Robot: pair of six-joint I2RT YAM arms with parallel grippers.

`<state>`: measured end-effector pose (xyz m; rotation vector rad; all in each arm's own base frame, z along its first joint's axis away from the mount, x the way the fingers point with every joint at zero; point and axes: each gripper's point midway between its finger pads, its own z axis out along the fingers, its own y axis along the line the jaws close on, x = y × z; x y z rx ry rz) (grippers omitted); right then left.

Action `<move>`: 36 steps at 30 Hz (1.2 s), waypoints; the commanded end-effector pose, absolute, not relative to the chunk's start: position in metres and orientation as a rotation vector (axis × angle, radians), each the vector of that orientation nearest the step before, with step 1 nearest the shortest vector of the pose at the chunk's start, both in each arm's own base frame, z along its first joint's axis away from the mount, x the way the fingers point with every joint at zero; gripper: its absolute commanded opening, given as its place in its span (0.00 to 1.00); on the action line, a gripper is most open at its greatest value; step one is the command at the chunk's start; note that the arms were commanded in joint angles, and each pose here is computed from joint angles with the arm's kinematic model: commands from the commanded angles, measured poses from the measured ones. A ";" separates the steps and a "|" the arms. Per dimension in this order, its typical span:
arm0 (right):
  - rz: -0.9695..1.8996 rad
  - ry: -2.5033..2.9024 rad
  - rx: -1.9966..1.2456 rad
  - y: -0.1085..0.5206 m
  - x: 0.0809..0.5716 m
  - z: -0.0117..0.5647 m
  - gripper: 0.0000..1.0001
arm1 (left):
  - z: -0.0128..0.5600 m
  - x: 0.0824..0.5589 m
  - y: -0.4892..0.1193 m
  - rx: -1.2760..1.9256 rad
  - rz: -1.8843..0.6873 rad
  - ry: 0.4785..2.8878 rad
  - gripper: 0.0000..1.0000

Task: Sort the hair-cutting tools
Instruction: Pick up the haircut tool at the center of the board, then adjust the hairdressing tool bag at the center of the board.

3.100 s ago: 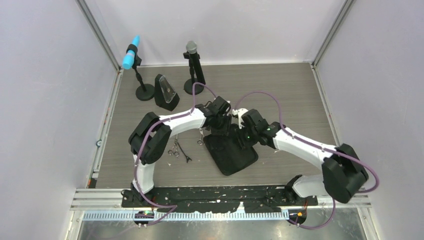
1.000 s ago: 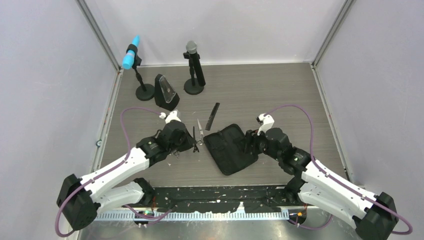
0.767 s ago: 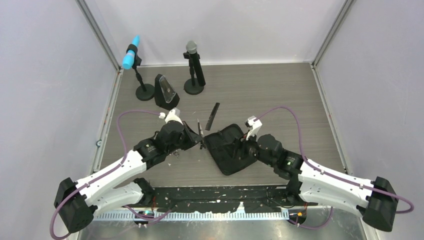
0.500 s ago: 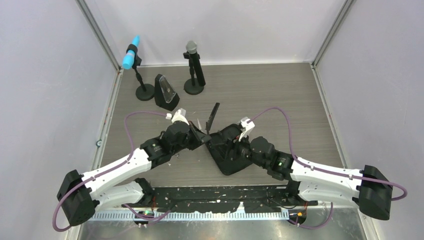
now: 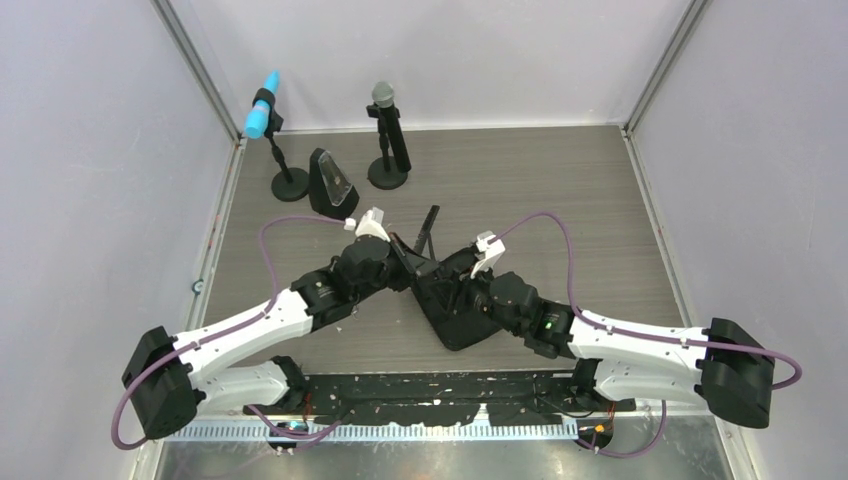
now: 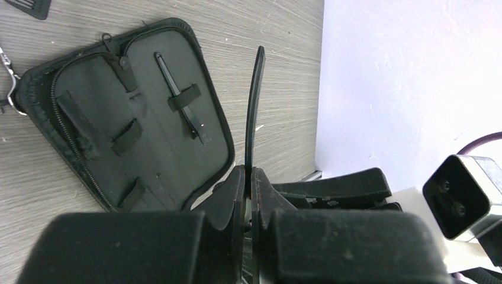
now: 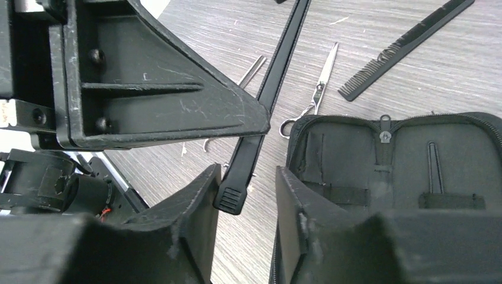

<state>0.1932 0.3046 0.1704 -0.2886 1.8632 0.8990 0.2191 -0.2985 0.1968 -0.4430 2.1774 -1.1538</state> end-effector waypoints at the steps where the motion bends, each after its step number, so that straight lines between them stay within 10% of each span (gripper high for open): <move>1: 0.899 1.750 -0.222 0.302 0.204 0.206 0.41 | 0.226 0.225 -0.315 -0.413 -1.243 2.097 0.00; 8: 0.849 1.740 -0.247 0.291 0.204 0.206 0.16 | 0.235 0.224 -0.323 -0.334 -1.258 2.099 0.09; 17: 0.626 1.791 -0.330 0.256 0.207 0.189 0.05 | 0.225 0.216 -0.289 -0.181 -0.999 2.194 0.57; 36: 0.338 1.933 -0.218 0.171 0.243 0.152 0.05 | 0.069 0.161 -0.297 -0.050 -0.709 2.744 0.60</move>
